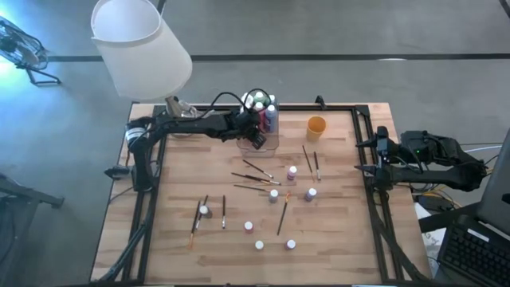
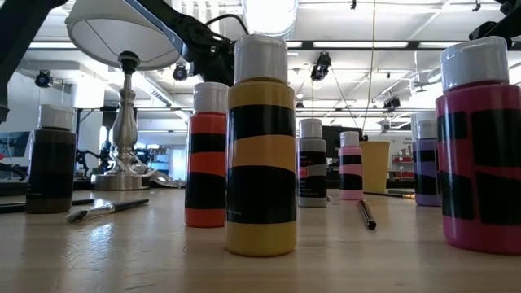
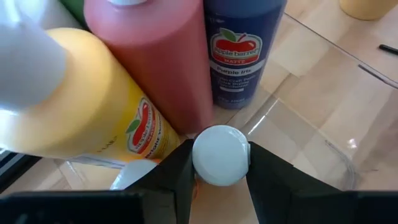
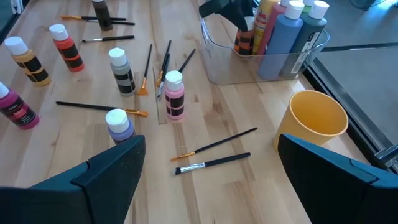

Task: Pick & Place Paint Supplies
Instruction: Put the small brown paint bottle into the bin

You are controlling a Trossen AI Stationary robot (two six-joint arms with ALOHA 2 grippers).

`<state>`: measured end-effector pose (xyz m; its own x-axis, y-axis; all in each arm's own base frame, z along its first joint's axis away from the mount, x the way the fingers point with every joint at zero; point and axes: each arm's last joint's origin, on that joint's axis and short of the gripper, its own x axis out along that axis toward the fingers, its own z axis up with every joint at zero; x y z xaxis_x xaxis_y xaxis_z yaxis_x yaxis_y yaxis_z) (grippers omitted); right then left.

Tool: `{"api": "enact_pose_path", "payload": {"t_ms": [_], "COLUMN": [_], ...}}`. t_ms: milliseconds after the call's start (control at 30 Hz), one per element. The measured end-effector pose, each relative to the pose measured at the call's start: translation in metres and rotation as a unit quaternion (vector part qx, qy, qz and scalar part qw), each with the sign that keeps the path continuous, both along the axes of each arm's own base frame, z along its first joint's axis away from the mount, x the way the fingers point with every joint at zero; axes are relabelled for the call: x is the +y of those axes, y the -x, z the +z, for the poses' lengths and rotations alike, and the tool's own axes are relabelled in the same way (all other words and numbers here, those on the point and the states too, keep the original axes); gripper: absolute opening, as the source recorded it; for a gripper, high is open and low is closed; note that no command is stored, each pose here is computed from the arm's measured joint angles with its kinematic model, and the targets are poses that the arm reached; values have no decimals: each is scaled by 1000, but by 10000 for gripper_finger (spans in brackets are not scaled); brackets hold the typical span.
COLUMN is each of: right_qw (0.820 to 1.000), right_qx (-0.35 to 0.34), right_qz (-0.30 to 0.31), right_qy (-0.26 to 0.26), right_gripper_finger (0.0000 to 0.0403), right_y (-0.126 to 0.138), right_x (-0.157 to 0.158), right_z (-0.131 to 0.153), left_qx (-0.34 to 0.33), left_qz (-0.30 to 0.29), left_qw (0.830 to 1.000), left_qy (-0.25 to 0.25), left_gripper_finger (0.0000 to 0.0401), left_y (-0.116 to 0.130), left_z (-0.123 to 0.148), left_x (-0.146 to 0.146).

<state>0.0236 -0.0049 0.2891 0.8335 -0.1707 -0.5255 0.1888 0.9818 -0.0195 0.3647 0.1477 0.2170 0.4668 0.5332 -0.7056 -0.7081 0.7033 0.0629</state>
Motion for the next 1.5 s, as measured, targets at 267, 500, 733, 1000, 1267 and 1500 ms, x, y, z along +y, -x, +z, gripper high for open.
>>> {"api": "enact_pose_path", "payload": {"t_ms": [267, 500, 733, 1000, 1267, 1500], "right_qw": [1000, 1000, 1000, 1000, 1000, 1000], "right_qx": [0, 0, 0, 0, 0, 0], "right_qz": [0, 0, 0, 0, 0, 0], "right_qy": [0, 0, 0, 0, 0, 0], "right_gripper_finger": [364, 364, 364, 364, 364, 364], "right_y": [0, 0, 0, 0, 0, 0], "right_x": [0, 0, 0, 0, 0, 0], "right_z": [0, 0, 0, 0, 0, 0], "left_qx": [10, 11, 14, 20, 25, 25], "left_qz": [8, 4, 2, -14, -28, -32], "left_qw": [1000, 1000, 1000, 1000, 999, 999], "left_qy": [-4, -8, -8, -18, -19, -16], "left_gripper_finger": [126, 140, 142, 146, 147, 148], "left_y": [0, -1, -1, -2, -1, -2], "left_z": [9, 11, 10, 10, 10, 9], "left_x": [3, 3, 4, 5, 6, 5]}}
